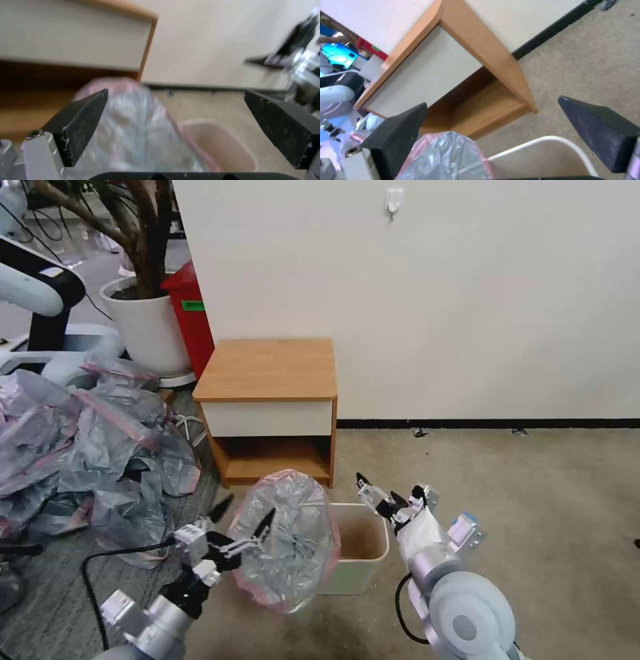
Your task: Pick up the garbage bag from the table and place it over the trash can.
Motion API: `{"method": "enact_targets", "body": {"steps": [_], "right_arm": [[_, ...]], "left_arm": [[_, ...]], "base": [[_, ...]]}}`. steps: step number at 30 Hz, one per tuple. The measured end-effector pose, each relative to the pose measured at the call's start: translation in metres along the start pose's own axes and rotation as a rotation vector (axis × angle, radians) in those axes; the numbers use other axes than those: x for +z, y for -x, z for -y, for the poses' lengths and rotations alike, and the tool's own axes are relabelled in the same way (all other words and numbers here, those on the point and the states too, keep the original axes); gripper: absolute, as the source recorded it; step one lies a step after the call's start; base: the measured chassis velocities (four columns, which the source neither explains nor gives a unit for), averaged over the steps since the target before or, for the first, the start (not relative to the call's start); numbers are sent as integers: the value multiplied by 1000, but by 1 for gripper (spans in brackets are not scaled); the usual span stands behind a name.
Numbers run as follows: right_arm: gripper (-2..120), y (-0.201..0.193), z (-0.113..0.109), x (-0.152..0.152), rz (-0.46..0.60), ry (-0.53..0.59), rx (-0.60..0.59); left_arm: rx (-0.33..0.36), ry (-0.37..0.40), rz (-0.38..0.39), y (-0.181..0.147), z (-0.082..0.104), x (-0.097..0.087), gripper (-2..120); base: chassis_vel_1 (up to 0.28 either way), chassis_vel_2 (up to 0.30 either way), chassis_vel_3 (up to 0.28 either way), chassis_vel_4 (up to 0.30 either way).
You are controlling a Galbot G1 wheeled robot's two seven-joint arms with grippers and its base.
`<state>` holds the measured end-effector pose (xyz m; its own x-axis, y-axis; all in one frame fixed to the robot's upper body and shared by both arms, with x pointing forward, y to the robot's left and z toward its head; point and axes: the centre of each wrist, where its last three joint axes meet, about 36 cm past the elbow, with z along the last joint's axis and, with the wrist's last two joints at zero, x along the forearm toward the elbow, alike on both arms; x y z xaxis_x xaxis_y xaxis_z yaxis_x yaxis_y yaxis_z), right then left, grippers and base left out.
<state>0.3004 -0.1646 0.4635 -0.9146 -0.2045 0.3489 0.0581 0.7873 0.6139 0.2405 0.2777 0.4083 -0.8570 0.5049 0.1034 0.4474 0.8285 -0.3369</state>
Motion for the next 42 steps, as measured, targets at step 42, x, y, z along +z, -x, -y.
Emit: {"method": "enact_targets", "body": {"steps": [42], "right_arm": [[100, -3, 22, 10, 60, 1, 101]], "left_arm": [[-319, -21, -433, 61, 34, -27, 95]], "base": [[0, 0, 0, 0]]}}
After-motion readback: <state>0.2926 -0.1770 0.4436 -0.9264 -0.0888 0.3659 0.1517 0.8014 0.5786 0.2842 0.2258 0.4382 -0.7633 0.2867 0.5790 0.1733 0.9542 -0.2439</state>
